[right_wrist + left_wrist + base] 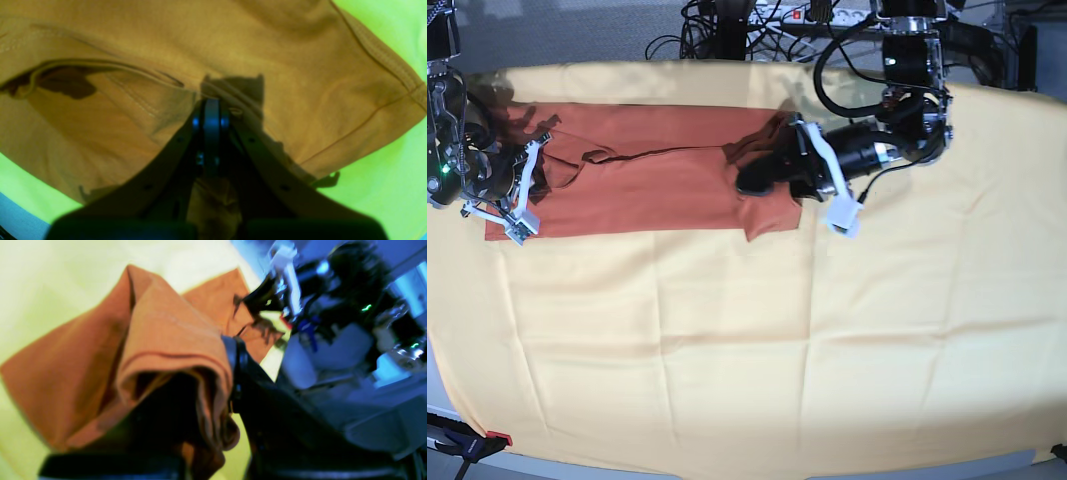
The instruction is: Fold the T-shirt properly
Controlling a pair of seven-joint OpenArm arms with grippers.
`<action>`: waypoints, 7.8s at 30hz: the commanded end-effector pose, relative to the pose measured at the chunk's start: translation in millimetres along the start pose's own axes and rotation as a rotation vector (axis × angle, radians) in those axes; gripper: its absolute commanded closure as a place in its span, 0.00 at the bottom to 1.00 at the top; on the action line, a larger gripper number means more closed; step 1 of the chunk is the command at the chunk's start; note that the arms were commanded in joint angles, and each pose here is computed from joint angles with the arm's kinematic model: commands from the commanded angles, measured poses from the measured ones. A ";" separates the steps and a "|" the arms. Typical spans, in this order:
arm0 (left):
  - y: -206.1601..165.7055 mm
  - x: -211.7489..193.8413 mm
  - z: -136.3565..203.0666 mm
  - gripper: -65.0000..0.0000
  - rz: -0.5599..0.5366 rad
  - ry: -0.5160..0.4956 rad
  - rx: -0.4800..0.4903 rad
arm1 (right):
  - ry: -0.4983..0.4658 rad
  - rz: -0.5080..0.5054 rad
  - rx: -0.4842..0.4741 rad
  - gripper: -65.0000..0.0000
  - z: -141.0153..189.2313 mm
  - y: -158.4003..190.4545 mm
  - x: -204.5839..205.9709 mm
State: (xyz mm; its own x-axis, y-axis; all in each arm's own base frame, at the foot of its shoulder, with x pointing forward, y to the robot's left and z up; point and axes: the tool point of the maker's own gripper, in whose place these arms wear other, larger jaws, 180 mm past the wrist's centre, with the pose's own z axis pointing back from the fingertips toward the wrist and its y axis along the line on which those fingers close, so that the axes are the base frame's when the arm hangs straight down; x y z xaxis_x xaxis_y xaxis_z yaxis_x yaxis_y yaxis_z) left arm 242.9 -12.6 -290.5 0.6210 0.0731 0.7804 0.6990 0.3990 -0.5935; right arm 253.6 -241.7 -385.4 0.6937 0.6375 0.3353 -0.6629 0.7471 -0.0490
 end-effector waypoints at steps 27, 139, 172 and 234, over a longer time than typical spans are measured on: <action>-31.5 18.5 -43.2 0.45 0.008 -0.103 -0.075 | -0.013 0.012 0.046 1.00 1.6 6.8 1.6; 20.2 7.9 54.5 1.00 -0.143 0.073 0.128 | -0.353 -0.694 0.183 0.32 71.2 -68.8 -59.9; 42.2 15.5 99.6 1.00 -0.198 0.145 0.213 | -0.339 -0.891 0.449 0.33 11.9 -6.7 -72.8; 43.4 12.3 100.4 1.00 -0.197 0.156 0.220 | -0.496 -0.093 0.236 1.00 119.9 43.3 73.1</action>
State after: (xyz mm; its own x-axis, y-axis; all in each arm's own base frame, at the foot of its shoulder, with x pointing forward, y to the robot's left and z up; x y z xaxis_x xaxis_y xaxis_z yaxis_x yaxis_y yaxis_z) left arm 240.2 98.8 -300.9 0.5808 -0.1740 0.7952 0.7057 0.5945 -0.3854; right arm 237.2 -184.4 -262.8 0.6111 0.3573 0.7063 -0.6705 0.7080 0.2219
